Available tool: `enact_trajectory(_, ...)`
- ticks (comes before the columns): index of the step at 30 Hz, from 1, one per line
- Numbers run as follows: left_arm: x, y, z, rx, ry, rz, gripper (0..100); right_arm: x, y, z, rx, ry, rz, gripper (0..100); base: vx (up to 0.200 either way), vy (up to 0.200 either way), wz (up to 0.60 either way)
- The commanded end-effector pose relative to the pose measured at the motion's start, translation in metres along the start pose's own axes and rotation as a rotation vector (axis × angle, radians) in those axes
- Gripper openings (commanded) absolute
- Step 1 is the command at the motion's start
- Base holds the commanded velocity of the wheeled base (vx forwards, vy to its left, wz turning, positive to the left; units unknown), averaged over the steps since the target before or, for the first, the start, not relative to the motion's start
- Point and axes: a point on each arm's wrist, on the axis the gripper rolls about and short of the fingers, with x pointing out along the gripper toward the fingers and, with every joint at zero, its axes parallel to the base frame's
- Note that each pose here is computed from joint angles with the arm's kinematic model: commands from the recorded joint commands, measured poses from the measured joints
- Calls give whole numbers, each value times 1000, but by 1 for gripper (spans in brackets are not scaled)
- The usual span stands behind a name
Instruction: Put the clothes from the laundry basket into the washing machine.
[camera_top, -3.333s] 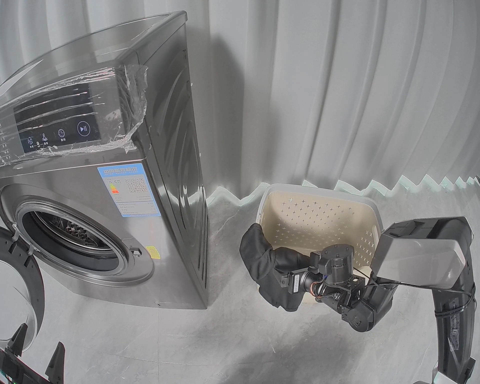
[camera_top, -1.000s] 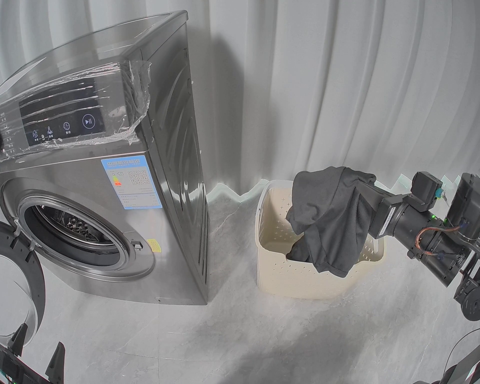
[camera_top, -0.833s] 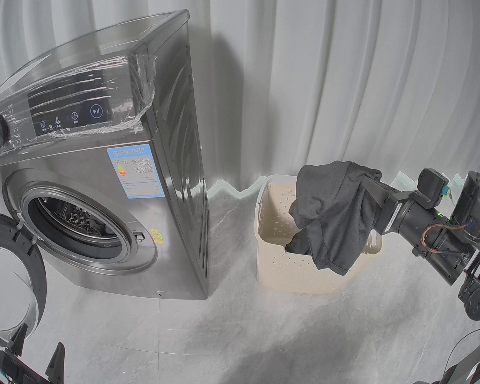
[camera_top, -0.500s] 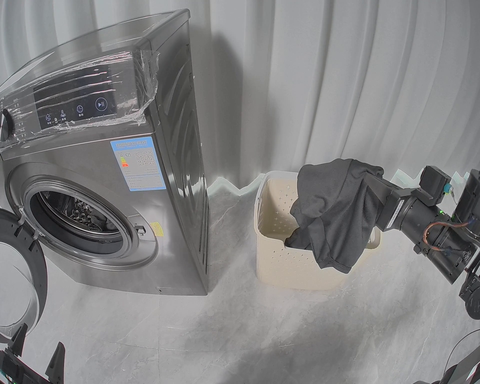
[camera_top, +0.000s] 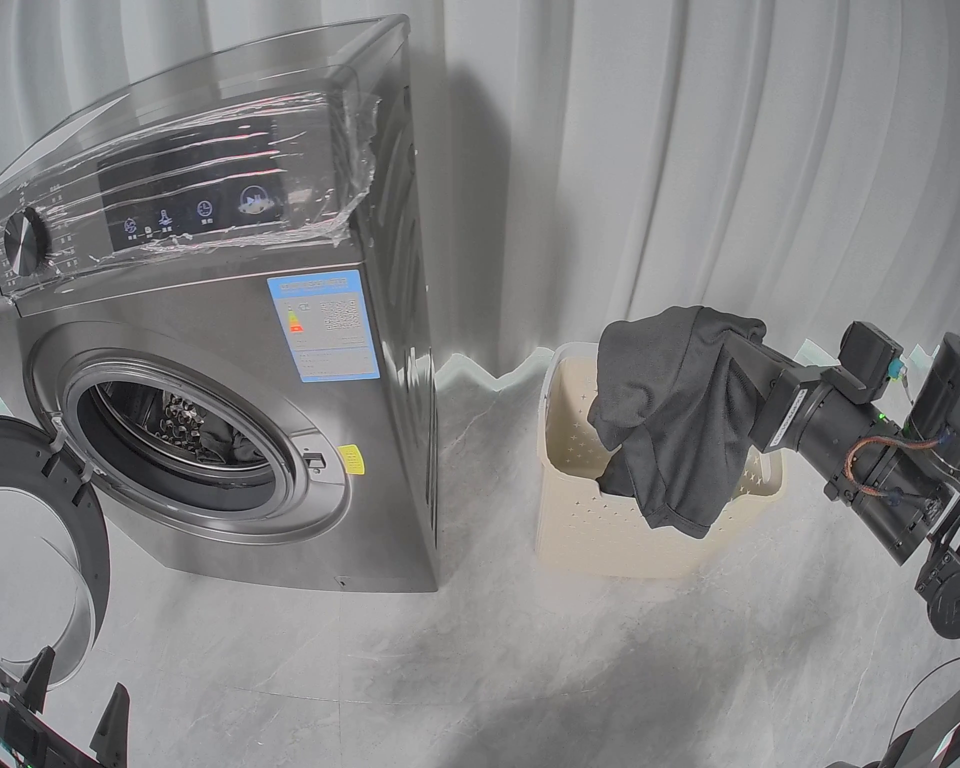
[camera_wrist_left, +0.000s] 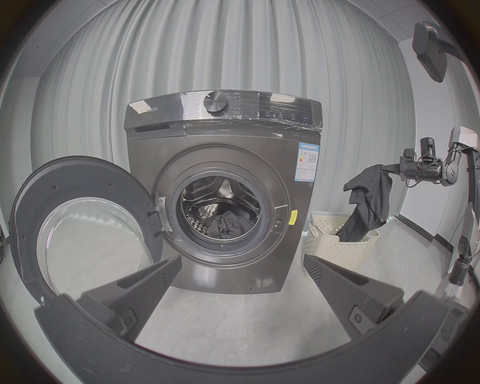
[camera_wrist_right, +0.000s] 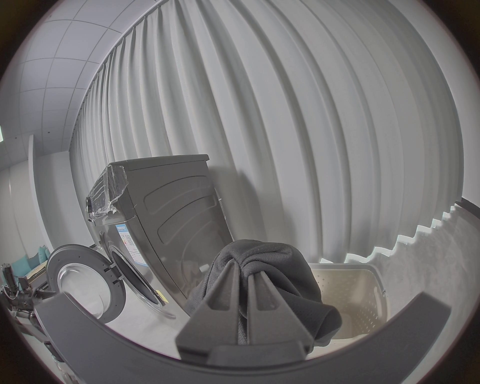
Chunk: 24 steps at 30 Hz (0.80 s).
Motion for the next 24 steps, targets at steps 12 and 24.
enact_trajectory(12,0,0,-5,-1,0,0,100,0,0,-4,-3,10,0,0,-117,0,0)
enact_trajectory(24,0,0,-5,-1,0,0,100,1,0,-4,-3,12,1,0,-200,0,0)
